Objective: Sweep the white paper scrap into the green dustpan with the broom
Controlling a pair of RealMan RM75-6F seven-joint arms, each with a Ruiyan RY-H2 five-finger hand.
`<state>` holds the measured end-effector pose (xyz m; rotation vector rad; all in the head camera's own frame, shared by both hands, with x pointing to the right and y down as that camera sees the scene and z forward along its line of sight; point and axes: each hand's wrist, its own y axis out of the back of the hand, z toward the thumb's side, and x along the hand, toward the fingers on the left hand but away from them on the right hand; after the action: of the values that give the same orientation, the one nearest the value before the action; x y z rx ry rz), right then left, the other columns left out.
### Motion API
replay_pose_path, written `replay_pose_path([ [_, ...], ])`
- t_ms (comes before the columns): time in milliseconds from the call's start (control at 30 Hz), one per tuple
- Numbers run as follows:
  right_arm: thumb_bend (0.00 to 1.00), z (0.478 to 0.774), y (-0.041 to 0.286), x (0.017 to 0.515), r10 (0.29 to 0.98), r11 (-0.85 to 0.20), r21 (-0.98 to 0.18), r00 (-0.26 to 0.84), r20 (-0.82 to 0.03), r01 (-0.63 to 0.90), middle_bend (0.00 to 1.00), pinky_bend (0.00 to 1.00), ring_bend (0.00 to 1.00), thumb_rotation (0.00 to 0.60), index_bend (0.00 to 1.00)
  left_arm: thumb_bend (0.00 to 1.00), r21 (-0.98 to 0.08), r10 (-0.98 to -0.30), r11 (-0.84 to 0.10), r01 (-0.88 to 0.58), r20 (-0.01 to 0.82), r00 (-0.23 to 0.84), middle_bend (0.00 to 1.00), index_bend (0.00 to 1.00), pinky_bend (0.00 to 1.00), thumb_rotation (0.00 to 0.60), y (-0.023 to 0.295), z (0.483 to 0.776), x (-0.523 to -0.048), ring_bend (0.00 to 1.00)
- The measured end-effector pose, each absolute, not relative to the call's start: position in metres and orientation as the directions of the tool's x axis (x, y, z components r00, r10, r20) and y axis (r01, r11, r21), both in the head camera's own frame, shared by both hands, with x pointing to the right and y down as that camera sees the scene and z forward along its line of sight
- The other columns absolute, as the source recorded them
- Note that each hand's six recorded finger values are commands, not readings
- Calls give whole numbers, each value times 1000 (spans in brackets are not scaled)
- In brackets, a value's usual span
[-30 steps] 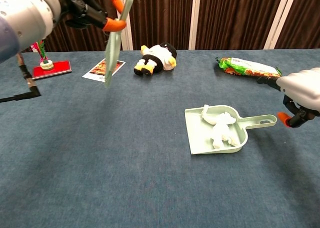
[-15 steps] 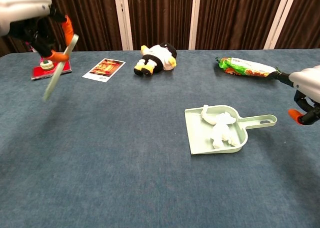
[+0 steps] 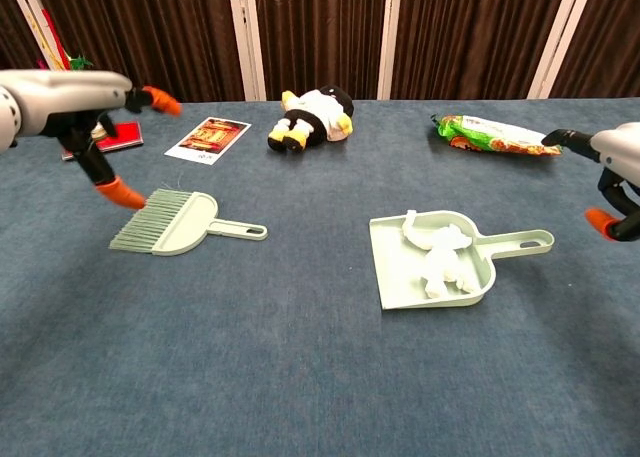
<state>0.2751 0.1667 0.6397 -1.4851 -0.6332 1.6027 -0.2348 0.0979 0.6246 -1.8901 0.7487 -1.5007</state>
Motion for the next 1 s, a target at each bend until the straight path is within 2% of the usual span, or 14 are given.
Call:
replay_pose_path([
  [100,422,634,166,278,844,-506,-829,61,-533,-239,527,387,478,600,0,0,-779,-776,-617,-108,580,247,0,0,156,600,98,610,-227,19],
  [167,326,629,166,282,851,-495,-836,64,-522,-236,351,228,284,600,0,0,-792,-791,-597,-130,554,260,0,0,144,600,101,601,-231,16],
  [267,275,623,169,290,857,-488,-845,64,-512,-219,129,94,72,600,0,0,-799,-802,-584,-141,542,252,0,0,98,600,110,590,-249,1],
  [333,271,619,173,297,858,-492,-849,61,-510,-193,32,45,8,600,0,0,-798,-805,-583,-153,542,241,0,0,59,600,119,585,-263,0],
  [467,269,609,182,315,858,-504,-855,46,-512,-123,0,0,0,600,0,0,-801,-812,-577,-159,542,215,0,0,0,600,141,575,-295,0],
  [767,267,571,229,365,859,-511,-860,43,-511,-7,0,0,0,600,0,0,-845,-843,-530,-73,515,156,0,0,0,600,209,559,-376,0],
  [1000,265,545,263,401,889,-454,-891,60,-454,-7,0,0,0,600,0,0,-875,-872,-484,28,484,66,0,0,0,600,251,550,-442,0],
])
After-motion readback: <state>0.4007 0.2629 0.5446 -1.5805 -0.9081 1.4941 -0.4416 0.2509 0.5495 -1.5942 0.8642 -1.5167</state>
